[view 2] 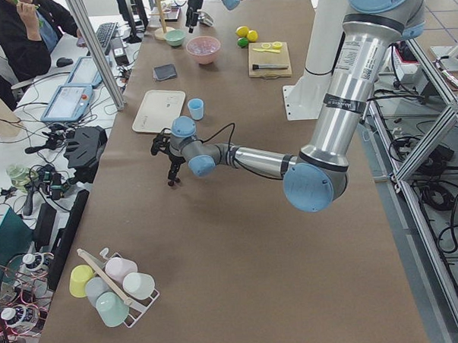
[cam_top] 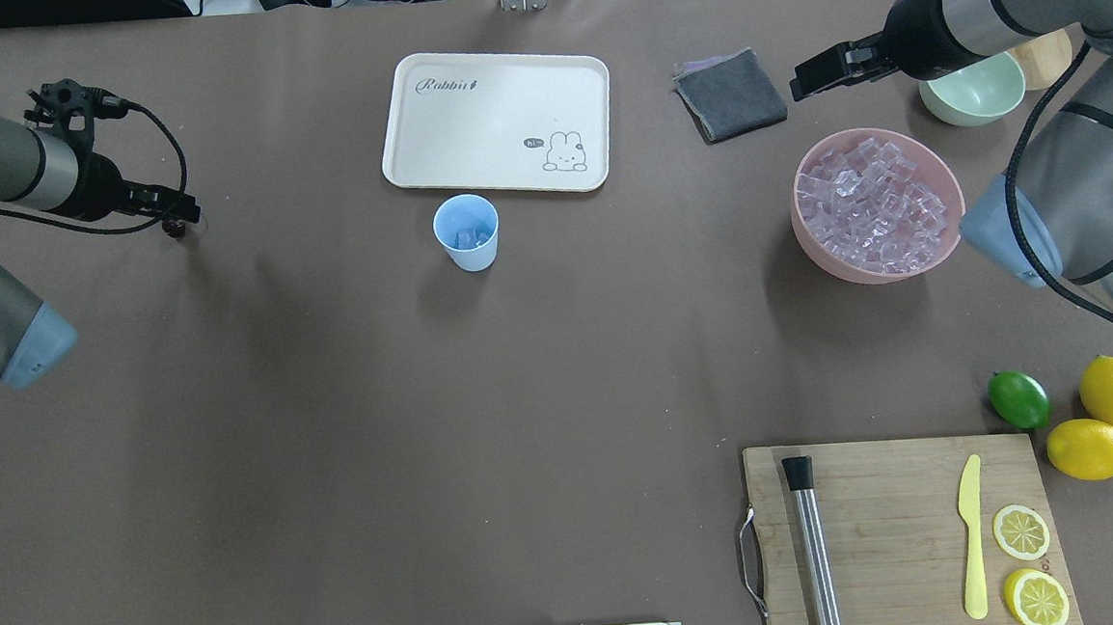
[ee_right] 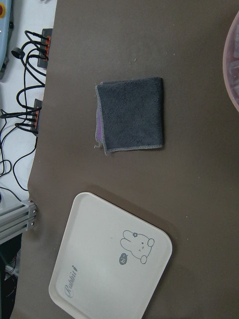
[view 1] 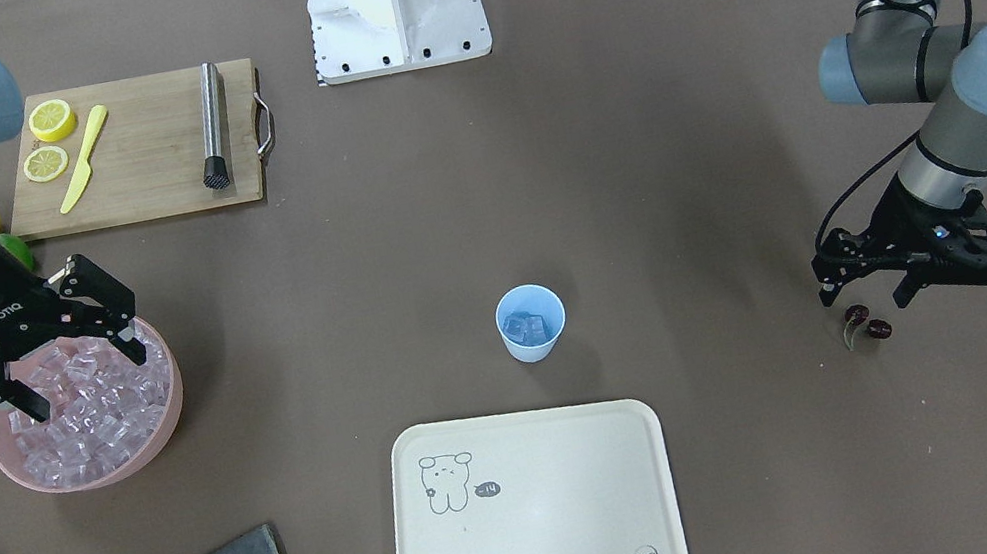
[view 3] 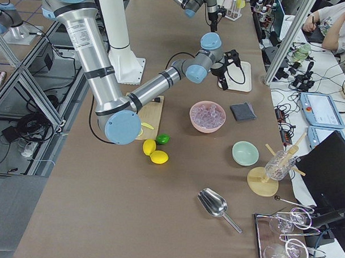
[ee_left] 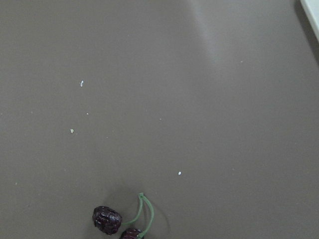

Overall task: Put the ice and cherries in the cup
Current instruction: 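Lower the left gripper onto the dark red cherries and grasp their stems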

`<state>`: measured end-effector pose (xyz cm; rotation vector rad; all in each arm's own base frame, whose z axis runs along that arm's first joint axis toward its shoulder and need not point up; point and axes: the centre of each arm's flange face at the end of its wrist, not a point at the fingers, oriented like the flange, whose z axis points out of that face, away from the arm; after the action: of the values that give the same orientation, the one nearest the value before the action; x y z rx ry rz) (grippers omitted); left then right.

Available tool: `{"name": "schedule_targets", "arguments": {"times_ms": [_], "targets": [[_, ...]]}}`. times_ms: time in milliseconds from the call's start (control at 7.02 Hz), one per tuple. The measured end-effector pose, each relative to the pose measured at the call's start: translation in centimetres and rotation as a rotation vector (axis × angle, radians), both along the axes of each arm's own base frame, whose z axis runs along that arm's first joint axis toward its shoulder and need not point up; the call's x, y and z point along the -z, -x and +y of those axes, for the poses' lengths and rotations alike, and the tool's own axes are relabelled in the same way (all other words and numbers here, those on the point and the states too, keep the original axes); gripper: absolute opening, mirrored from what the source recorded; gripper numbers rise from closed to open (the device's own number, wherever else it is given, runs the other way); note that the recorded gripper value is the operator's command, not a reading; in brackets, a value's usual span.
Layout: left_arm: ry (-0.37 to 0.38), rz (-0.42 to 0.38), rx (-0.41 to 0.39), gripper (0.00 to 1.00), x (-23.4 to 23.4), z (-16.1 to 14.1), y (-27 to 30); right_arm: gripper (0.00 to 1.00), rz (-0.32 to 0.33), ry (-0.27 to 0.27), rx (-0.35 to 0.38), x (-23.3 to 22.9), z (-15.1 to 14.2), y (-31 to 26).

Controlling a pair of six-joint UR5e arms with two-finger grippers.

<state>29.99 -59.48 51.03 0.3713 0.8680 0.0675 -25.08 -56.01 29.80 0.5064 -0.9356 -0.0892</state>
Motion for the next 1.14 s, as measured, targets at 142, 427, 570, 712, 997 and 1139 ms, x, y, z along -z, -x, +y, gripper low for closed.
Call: {"name": "schedule_targets", "arguments": {"times_ms": [142, 427, 570, 712, 997, 1139], "targets": [[0.015, -0.012, 0.001, 0.85, -1.0, 0.0, -0.1, 1.0, 0.009, 0.001, -0.009, -0.5, 0.1, -0.1], [0.029, -0.021, -0.005, 0.81, -1.6, 0.0, -0.7, 1.0, 0.022, 0.005, -0.02, -1.5, 0.3, -0.3], [0.03, -0.022, -0.013, 0.78, -1.5, 0.0, -1.3, 1.0, 0.025, 0.008, -0.021, -1.9, 0.5, -0.4], [0.031, -0.024, -0.017, 0.73, -1.5, -0.2, -1.9, 1.0, 0.027, 0.011, -0.021, -2.2, 0.6, -0.5], [0.038, -0.029, -0.021, 0.59, -1.8, -0.4, -2.2, 1.0, 0.03, 0.014, -0.022, -2.5, 0.7, -0.5], [0.046, -0.035, -0.021, 0.29, -1.9, -0.4, -2.3, 1.0, 0.031, 0.015, -0.022, -2.5, 0.7, -0.5]]}}
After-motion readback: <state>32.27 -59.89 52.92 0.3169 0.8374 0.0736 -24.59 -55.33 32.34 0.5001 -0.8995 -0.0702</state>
